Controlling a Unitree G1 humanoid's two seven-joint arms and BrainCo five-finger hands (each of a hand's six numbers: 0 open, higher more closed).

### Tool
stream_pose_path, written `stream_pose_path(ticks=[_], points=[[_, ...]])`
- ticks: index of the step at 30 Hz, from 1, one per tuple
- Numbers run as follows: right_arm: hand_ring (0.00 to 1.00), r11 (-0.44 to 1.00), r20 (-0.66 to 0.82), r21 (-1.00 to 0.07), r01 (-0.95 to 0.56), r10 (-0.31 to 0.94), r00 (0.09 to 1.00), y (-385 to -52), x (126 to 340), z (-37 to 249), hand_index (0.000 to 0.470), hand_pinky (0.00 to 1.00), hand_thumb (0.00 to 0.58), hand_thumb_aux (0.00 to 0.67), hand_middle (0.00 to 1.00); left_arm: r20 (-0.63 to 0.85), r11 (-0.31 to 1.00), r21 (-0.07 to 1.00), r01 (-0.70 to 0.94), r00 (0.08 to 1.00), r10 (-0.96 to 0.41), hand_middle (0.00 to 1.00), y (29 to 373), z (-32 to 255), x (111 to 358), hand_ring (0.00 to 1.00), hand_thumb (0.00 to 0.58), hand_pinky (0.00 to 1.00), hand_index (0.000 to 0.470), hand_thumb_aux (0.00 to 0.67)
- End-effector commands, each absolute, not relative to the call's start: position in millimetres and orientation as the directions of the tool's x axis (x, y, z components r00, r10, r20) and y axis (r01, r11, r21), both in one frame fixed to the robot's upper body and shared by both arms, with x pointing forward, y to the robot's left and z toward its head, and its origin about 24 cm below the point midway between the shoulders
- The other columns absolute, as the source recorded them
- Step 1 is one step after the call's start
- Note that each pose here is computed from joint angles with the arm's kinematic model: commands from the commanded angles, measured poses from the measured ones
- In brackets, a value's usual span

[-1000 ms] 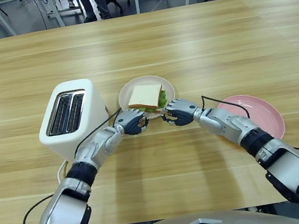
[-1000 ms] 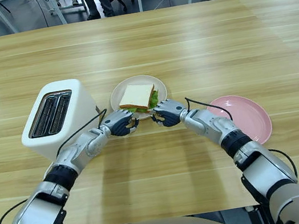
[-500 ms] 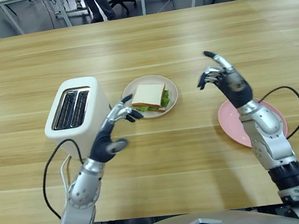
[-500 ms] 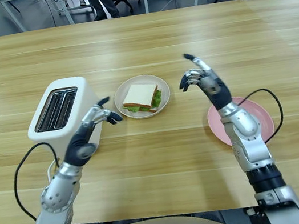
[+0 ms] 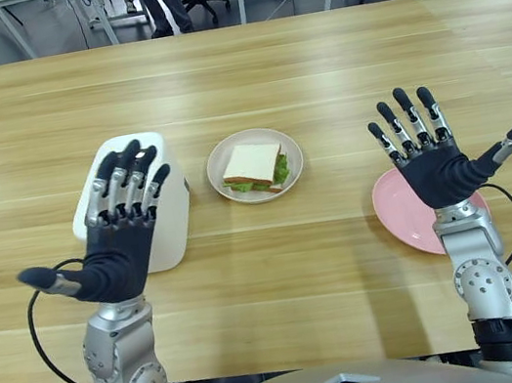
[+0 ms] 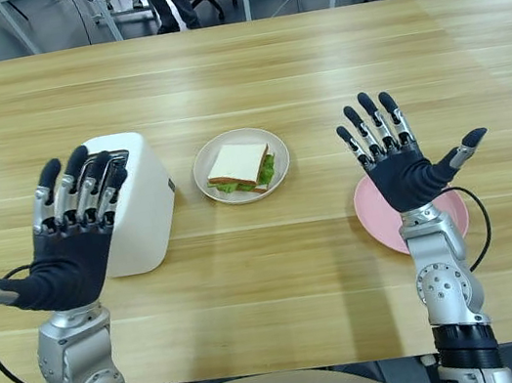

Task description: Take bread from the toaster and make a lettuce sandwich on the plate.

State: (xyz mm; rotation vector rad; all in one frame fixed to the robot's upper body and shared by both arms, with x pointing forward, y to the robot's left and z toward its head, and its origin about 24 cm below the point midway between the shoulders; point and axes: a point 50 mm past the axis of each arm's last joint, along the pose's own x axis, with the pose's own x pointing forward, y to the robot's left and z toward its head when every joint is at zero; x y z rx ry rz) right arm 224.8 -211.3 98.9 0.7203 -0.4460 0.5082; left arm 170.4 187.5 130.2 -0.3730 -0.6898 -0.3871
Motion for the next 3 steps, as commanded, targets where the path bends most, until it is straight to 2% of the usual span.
stream_pose_path(ticks=[1, 3], points=[[0.0, 0.609, 0.571, 0.507, -0.61, 0.293, 0.767, -211.8, 224.4, 106.3, 0.0, 0.0, 0.0, 0.0, 0.0, 0.652, 0.843, -0.285, 0.456, 0.737, -0.178, 0.0, 195.3, 123.7, 172.6, 0.0, 0.0, 0.0, 0.0, 0.0], [0.0, 0.61, 0.562, 0.521, -0.598, 0.282, 0.778, -213.0, 226.3, 106.7, 0.0, 0.0, 0.0, 0.0, 0.0, 0.647, 0.818, -0.311, 0.484, 0.738, -0.191, 0.0, 194.7, 122.0, 172.4, 0.0, 0.0, 0.0, 0.0, 0.0]])
